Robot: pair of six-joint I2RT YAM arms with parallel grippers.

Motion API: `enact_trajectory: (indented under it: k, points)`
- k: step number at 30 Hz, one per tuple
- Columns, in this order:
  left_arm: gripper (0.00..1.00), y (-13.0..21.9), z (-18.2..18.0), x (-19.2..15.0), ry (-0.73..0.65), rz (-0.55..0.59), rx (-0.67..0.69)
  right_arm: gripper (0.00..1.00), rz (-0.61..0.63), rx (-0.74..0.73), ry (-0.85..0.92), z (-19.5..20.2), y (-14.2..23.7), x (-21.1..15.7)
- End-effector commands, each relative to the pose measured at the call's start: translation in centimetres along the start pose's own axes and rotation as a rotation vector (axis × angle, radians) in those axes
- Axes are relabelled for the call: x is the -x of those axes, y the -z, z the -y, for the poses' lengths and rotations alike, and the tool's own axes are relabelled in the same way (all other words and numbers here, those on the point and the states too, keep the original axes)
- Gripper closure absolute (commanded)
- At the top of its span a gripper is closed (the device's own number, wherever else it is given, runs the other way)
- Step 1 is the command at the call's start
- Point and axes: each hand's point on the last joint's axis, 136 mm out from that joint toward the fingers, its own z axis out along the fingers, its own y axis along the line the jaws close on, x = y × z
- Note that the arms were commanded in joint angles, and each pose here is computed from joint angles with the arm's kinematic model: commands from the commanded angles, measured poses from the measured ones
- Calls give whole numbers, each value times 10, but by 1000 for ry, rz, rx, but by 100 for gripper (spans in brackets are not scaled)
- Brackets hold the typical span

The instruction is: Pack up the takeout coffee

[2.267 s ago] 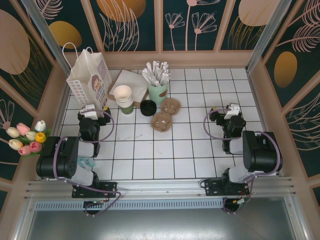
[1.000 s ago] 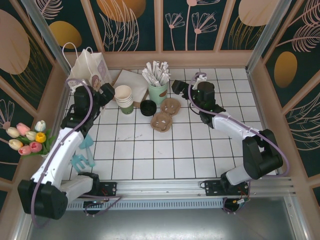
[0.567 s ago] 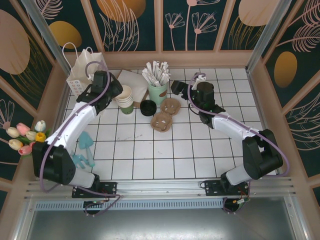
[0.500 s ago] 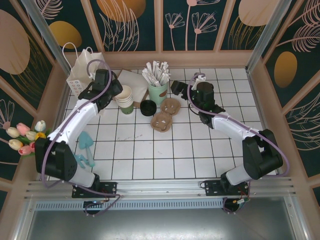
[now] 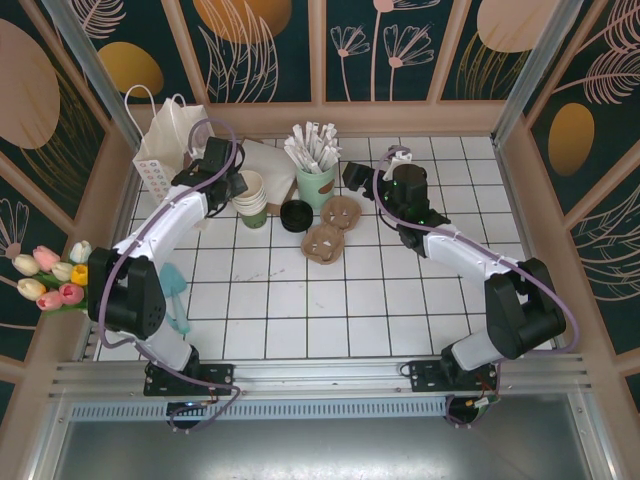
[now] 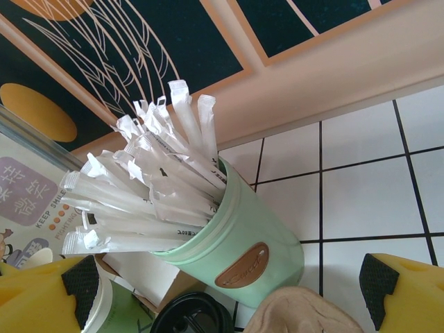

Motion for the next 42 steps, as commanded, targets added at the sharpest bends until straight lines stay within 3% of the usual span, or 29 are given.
enact_trajectory:
  k: [1, 5, 11, 16, 21, 30, 33, 42]
  points:
    - [69, 3, 1, 0, -23, -12, 17, 1, 18, -2, 25, -3, 1, 4]
    - [80, 4, 0, -3, -27, -18, 23, 1, 15, -3, 26, -3, 0, 3]
    - [85, 6, 0, -2, -32, -20, 21, 1, 12, -1, 29, -3, 0, 2]
    - [86, 9, 3, 1, -36, -15, 15, 1, 7, -1, 28, -4, 0, 1]
    - [80, 12, 4, 4, -40, -8, 11, 1, 9, -2, 27, -3, 0, 2]
    - [91, 12, 0, 3, -48, -11, 32, 1, 7, -9, 29, -2, 0, 0]
    - [100, 13, 1, 4, -46, -7, 23, 1, 9, -7, 31, -3, 1, 2]
    - [100, 46, 16, 30, 16, 104, -97, 1, 20, 4, 48, -8, 5, 7]
